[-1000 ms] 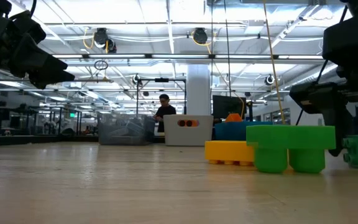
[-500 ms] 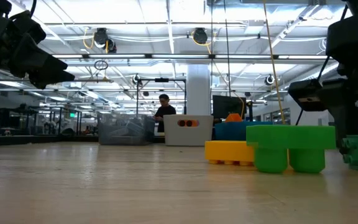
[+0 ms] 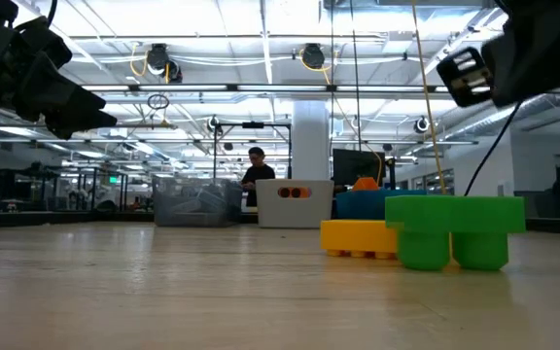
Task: Pick & Place Toys
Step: Put the green game piece into the blue bin, then put the yellow game piece into the blue bin
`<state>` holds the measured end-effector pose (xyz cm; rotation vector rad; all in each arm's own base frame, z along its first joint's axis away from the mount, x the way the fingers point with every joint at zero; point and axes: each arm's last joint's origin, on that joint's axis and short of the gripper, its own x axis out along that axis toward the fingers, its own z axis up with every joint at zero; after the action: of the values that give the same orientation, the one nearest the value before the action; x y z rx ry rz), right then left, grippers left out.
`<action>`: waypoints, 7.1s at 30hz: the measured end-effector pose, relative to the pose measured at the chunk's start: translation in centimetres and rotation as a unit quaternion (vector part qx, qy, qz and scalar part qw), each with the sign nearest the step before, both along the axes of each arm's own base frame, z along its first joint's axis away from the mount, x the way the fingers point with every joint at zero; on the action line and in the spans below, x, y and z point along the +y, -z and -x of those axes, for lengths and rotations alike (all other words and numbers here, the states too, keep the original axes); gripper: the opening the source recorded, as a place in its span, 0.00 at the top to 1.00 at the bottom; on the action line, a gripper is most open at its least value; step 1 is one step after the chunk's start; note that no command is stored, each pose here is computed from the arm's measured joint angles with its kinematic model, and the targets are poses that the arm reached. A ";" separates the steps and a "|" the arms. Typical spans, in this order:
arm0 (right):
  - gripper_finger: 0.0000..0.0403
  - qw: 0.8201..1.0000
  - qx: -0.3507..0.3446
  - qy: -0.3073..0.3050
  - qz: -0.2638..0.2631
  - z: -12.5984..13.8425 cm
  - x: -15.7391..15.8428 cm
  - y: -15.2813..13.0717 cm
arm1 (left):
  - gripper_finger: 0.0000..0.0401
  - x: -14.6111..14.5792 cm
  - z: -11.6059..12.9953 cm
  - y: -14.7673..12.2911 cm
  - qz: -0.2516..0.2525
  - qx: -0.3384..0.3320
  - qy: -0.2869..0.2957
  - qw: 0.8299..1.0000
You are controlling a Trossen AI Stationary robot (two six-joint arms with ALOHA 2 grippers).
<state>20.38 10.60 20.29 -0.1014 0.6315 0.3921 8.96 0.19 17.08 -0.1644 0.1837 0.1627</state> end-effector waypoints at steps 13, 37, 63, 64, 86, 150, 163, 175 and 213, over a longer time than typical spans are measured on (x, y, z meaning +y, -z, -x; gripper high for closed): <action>0.43 0.984 -0.056 -0.066 -0.153 -0.2 3.7 -1.4 | 0.39 0.0 0.0 0.0 0.000 0.000 0.000 1.000; 0.43 0.992 0.113 -0.029 -0.040 1.7 8.9 7.5 | 0.39 0.0 0.0 0.0 0.000 0.000 0.000 1.000; 0.50 0.996 0.086 0.011 0.004 0.9 6.8 6.3 | 0.39 0.0 0.0 0.0 0.000 0.000 0.000 1.000; 0.50 0.997 0.077 0.013 -0.004 0.8 6.6 5.8 | 0.39 0.0 0.0 0.0 0.000 0.000 0.000 1.000; 0.50 0.929 -0.174 0.323 -0.047 -1.2 -12.3 -5.1 | 0.39 0.0 0.0 0.0 0.000 0.000 0.000 1.000; 0.27 0.894 -0.149 0.421 -0.036 -3.0 -29.3 -0.1 | 0.39 0.0 0.0 0.0 0.000 0.000 0.000 1.000; 0.31 0.990 -0.062 0.094 -0.084 -5.8 -12.2 -2.5 | 0.39 0.0 0.0 0.0 0.000 0.000 0.000 1.000; 0.31 0.997 0.073 0.036 0.013 -4.8 -1.7 2.0 | 0.39 0.0 0.0 0.0 0.000 0.000 0.000 1.000; 0.45 0.990 0.100 0.095 0.021 -4.2 -1.4 7.7 | 0.39 0.0 0.0 0.0 0.000 0.000 0.000 1.000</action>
<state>24.55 9.24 12.63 -0.0420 0.8406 0.2063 8.96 0.19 17.08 -0.1643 0.1835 0.1628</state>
